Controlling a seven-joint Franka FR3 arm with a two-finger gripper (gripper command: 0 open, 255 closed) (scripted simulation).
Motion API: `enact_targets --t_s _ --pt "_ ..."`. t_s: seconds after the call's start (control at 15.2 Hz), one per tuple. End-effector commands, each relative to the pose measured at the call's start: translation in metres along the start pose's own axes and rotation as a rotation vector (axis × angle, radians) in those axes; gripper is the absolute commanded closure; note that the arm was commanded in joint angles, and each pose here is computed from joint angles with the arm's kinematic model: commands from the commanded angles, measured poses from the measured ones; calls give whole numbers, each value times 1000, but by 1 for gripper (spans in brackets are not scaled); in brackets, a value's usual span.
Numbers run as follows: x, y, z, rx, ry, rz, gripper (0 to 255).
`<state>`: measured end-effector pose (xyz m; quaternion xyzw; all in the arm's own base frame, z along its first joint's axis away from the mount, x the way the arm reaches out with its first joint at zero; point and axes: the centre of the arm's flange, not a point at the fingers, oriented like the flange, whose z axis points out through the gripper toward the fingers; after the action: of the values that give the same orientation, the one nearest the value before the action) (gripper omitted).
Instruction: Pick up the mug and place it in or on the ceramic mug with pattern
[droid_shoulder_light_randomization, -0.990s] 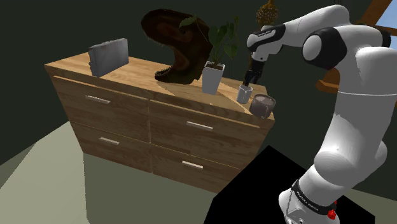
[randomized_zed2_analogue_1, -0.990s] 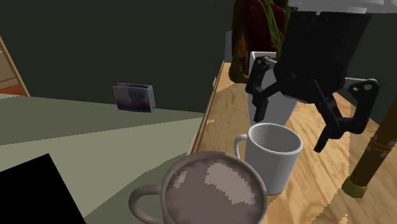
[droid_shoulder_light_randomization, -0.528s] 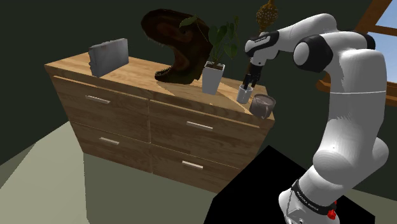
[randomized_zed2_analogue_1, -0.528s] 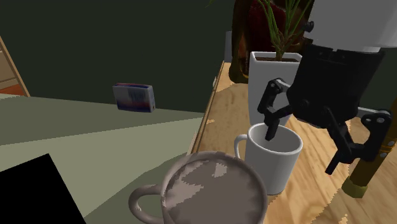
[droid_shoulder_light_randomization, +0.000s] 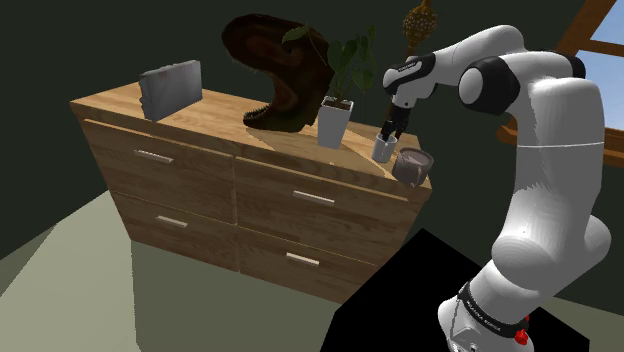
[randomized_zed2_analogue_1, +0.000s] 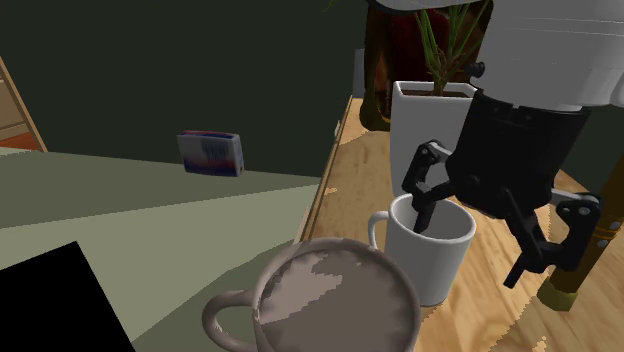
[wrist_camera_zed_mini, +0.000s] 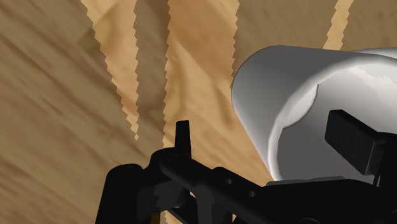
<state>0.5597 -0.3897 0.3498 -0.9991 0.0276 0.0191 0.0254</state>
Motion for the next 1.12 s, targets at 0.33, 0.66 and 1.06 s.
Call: enact_targets --t_s 0.33,0.66,1.06 --pt "0 0 0 0 0 0 255" --pt "0 0 0 0 0 0 255" --pt "-1 -1 -26 0 0 0 255"
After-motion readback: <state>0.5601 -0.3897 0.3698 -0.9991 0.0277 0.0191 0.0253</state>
